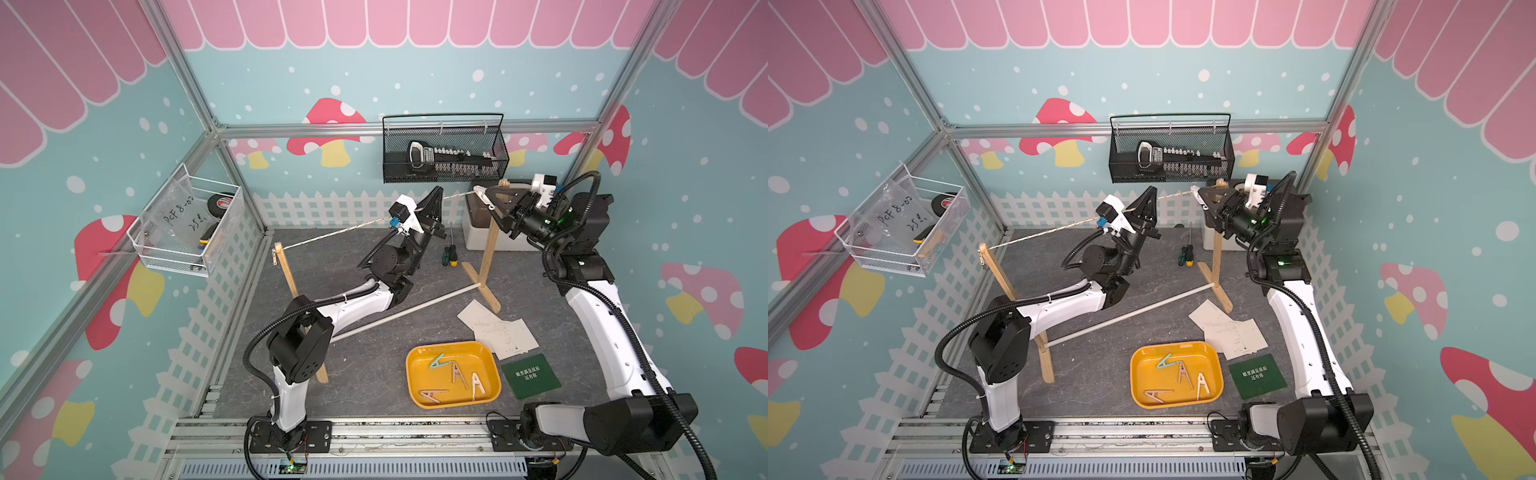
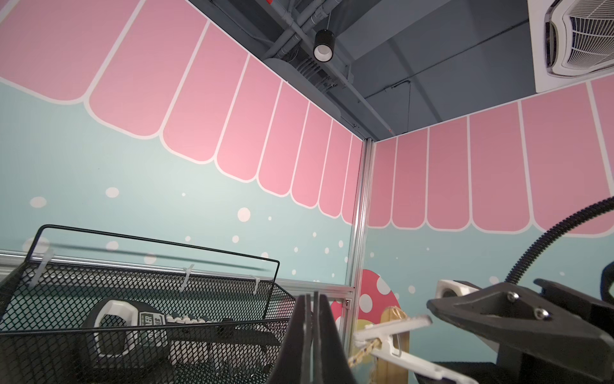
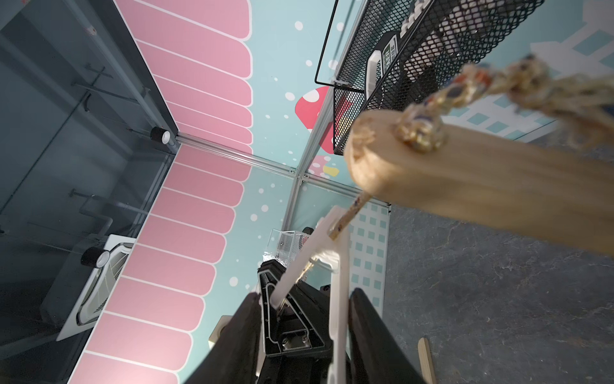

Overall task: Remove the postcards from the strings
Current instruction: Place the postcard at the center of the board, then remove the clamp from the clothesline.

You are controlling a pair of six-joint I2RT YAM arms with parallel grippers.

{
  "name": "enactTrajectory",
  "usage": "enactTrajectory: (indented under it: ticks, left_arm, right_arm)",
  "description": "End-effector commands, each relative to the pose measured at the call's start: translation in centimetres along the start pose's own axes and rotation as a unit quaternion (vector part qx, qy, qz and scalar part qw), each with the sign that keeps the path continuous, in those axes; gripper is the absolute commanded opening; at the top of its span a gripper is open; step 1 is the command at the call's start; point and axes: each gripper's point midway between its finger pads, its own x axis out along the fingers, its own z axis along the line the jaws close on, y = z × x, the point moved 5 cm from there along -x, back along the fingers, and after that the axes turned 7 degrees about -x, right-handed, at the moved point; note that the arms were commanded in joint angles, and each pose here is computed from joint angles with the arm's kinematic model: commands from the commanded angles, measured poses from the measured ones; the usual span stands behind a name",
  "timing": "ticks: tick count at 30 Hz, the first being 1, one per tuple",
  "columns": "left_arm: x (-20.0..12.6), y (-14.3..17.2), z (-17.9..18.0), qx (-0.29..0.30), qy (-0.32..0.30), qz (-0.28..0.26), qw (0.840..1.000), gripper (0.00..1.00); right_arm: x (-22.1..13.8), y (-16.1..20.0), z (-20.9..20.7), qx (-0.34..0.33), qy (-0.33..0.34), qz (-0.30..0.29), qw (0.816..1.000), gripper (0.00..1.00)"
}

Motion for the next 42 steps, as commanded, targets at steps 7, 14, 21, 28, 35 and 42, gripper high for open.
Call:
enactTrajectory:
  ticks: [7, 14, 21, 28, 35, 42]
  left_arm:
    - [-0.4, -0.7, 0.1, 0.014, 0.006, -0.013, 1.000, 0.00]
    - [-0.5, -0.9, 0.0, 0.031, 0.009, -0.020, 0.999, 0.00]
    - [-0.4, -0.8, 0.0, 0.027, 0.010, -0.020, 0.999, 0.00]
    - [-0.4, -0.9, 0.0, 0.024, 0.011, -0.019, 0.999, 0.00]
    - [-0.6, -1.0, 0.0, 0.023, 0.010, -0.021, 0.999, 0.00]
    - [-1.4, -0.8, 0.6, 0.024, -0.004, -0.024, 0.999, 0.33]
  right_arm:
    - [0.9, -1.0, 0.7, 0.050, -0.020, -0.005, 0.999, 0.48]
    - [1.2, -0.3, -0.4, 0.079, 0.005, 0.002, 0.997, 0.48]
    - [1.2, -0.1, 0.2, 0.066, 0.003, 0.003, 0.998, 0.46]
    - [1.2, -0.1, 0.5, 0.055, 0.002, 0.003, 0.998, 0.31]
    - [1.1, -0.2, 0.8, 0.049, 0.000, 0.002, 0.999, 0.18]
    - [0.8, -0.3, 1.9, 0.031, -0.010, 0.002, 0.999, 0.16]
